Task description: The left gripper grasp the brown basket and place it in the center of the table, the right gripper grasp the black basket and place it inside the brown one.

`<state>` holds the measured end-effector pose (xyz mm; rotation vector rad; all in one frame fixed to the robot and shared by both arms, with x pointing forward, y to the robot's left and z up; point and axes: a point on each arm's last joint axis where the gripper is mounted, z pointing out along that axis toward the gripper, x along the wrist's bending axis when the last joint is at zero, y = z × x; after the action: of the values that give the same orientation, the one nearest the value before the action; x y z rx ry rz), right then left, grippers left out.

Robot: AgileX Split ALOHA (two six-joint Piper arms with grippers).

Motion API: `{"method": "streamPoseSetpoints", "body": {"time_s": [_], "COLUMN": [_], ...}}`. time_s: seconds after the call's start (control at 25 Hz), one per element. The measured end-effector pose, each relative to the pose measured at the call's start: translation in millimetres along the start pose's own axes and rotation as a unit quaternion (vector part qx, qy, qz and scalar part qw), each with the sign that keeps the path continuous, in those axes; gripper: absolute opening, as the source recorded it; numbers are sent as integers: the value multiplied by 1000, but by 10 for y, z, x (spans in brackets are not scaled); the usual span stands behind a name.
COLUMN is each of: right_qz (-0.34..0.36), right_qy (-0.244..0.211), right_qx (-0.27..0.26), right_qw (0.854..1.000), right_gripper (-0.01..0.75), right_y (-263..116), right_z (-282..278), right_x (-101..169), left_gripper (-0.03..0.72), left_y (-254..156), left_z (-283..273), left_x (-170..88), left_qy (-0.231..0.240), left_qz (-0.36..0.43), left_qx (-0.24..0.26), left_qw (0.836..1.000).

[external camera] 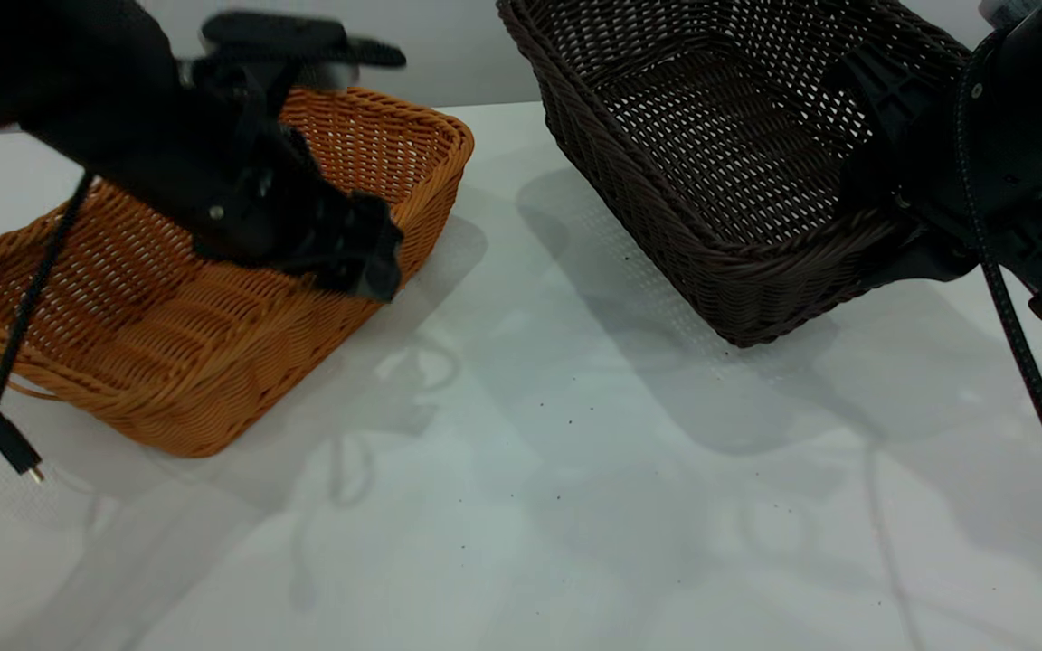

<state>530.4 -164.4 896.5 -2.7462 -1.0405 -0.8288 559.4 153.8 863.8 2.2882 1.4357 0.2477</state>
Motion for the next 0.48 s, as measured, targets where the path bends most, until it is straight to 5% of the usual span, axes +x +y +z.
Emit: {"method": "streamPoseSetpoints", "body": {"time_s": [0.2, 0.48], "right_qz": [-11, -36], "right_qy": [1, 0], "right_qx": [-1, -2], "right_qw": [1000, 999], "right_gripper": [246, 246], "right_y": [2, 17], "right_z": [0, -1], "right_x": [2, -4], "left_gripper": [470, 147], "left_y": [-67, -82], "left_z": [120, 167], "left_x": [-1, 15], "left_qy": [1, 9], "left_qz": [-3, 21], "left_qx": [15, 13], "left_qw": [1000, 1000]}}
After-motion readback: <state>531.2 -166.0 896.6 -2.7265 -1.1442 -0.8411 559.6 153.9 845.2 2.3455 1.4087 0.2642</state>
